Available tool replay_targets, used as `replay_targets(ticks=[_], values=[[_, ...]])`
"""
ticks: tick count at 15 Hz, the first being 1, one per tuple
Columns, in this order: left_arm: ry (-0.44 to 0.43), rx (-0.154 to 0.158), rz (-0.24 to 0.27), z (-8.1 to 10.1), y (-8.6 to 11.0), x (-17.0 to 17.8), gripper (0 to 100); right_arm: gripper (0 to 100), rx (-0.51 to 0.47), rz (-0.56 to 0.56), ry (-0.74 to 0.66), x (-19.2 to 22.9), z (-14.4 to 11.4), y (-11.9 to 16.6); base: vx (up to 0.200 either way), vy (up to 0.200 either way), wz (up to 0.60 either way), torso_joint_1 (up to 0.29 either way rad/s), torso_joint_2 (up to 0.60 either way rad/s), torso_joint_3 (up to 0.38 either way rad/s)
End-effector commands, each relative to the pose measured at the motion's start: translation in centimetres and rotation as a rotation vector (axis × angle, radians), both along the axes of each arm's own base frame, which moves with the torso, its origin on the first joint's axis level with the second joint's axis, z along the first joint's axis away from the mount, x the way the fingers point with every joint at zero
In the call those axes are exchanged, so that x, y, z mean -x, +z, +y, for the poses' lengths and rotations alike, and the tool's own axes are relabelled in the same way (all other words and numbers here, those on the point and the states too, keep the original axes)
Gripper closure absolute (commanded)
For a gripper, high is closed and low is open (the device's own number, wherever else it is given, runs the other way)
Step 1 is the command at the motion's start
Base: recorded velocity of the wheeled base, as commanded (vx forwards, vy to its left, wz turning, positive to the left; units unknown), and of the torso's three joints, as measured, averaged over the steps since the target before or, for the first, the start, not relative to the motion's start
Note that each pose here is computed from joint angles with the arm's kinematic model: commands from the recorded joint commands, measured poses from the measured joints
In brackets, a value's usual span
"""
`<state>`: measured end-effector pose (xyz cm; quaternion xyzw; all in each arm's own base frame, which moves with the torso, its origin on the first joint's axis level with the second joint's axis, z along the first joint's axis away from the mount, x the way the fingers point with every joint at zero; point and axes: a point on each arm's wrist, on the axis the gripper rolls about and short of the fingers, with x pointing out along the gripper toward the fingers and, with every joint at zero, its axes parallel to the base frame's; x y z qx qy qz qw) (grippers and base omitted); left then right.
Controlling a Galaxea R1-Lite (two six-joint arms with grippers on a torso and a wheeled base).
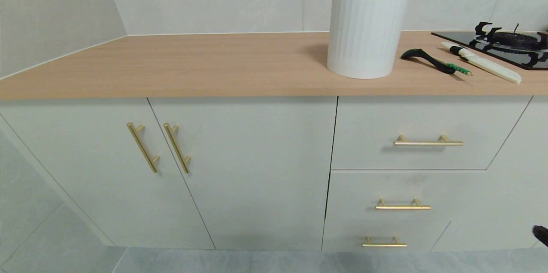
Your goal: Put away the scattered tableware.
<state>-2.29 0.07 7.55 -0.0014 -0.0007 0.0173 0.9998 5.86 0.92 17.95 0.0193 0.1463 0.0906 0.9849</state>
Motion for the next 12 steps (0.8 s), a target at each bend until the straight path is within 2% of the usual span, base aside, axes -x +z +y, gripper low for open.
replay_targets(ticks=[1, 4, 8, 12], values=[[0.001, 0.000, 0.001, 0.0, 0.0, 0.0, 0, 0, 0.041, 0.182, 0.077, -5.9, 1.2, -0.8, 0.000, 0.000, 0.00, 0.000, 0.00, 0.000], [0.001, 0.000, 0.001, 0.0, 0.0, 0.0, 0, 0, 0.056, 0.269, 0.095, -8.2, 1.8, -2.0, 0.000, 0.000, 0.00, 0.000, 0.00, 0.000], [0.001, 0.000, 0.001, 0.0, 0.0, 0.0, 0, 0, 0.069, 0.371, 0.092, -13.1, 2.7, -5.3, 0.000, 0.000, 0.00, 0.000, 0.00, 0.000], [0.001, 0.000, 0.001, 0.0, 0.0, 0.0, 0, 0, 0.086, 0.485, 0.084, -15.0, 2.9, -8.1, 0.000, 0.000, 0.00, 0.000, 0.00, 0.000]])
